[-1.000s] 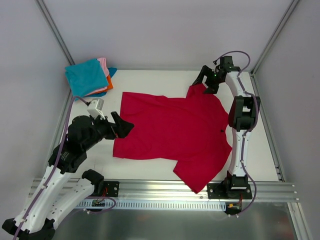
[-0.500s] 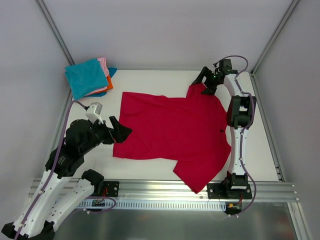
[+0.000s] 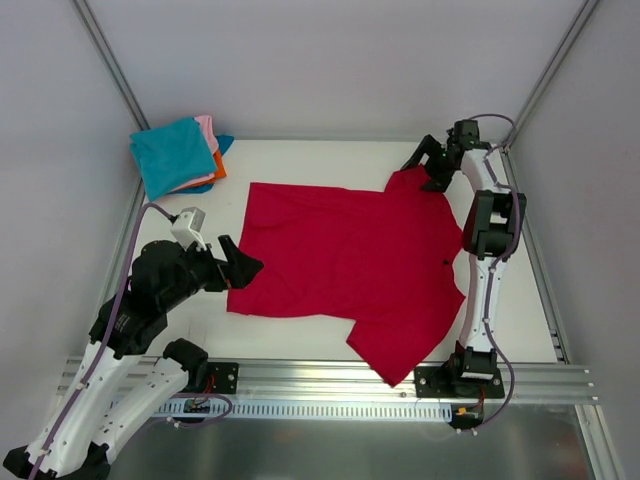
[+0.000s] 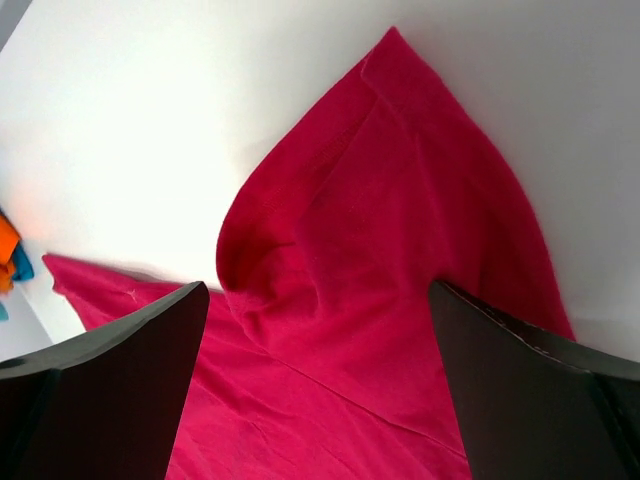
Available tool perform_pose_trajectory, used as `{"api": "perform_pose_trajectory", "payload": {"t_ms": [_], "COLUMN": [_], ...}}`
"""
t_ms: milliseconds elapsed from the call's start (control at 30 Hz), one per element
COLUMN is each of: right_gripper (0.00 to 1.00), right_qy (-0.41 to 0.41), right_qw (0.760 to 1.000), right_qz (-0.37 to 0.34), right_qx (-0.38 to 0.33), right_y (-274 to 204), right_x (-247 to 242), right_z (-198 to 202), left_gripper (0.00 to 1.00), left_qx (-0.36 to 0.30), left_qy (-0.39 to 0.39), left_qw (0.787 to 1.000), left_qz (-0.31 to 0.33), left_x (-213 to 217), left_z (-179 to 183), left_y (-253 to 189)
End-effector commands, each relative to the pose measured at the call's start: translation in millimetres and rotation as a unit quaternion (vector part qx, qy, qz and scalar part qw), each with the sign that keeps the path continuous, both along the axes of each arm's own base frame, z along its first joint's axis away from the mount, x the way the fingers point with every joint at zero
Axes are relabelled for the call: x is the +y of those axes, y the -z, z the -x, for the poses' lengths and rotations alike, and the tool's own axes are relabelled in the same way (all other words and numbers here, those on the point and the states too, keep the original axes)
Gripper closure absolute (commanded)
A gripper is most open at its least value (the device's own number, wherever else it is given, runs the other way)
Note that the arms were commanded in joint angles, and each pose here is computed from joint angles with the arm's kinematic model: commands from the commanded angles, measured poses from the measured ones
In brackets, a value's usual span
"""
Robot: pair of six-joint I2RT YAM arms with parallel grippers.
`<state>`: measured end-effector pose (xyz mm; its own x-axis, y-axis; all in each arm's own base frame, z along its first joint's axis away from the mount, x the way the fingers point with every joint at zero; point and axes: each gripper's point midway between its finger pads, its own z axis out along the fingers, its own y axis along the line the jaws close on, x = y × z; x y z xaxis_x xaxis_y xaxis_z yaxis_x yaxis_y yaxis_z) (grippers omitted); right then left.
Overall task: Fold and stack the t-shirts
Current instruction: Flatten out the tshirt
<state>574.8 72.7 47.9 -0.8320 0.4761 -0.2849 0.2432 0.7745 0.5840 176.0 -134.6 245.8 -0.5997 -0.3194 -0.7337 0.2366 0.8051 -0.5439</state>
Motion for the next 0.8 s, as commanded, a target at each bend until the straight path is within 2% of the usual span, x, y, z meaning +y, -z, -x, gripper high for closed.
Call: {"api": "perform_pose_trajectory", "payload": {"t_ms": [0,233,533,767], "right_gripper": [0.00,0.00,0.00,0.01], "right_qy": [0.068,0.102,0.088,0.064], "right_qw": [0.994,0.992,0.994,0.994], "right_qz": [0.078,0.078,0.040,0.024], "right_qx": [0.018,0.005,-0.046,-0.084], "right_y": [4.6,-10.3,-58.3,-111.2], "right_x": [-68.2,-99.2,-86.8,-60.3], "right_z": [10.7,8.8,-1.1,10.8], "left_gripper": [0.01,0.01,0.01,0.01], "left_qx": [-0.006,-0.002,0.005,0.002], "left_qy": [0.005,0.005,0.005,0.011], "left_qw": [1.000,1.000,1.000,1.000], "left_qz": [0.000,-0.006,-0.009,-0.005], "left_x": [-1.0,-0.7,-3.1,-9.6], "left_z": [0.8,0.1,-5.0,-13.0], "left_y": [-2.6,3.4,16.0,22.9]}}
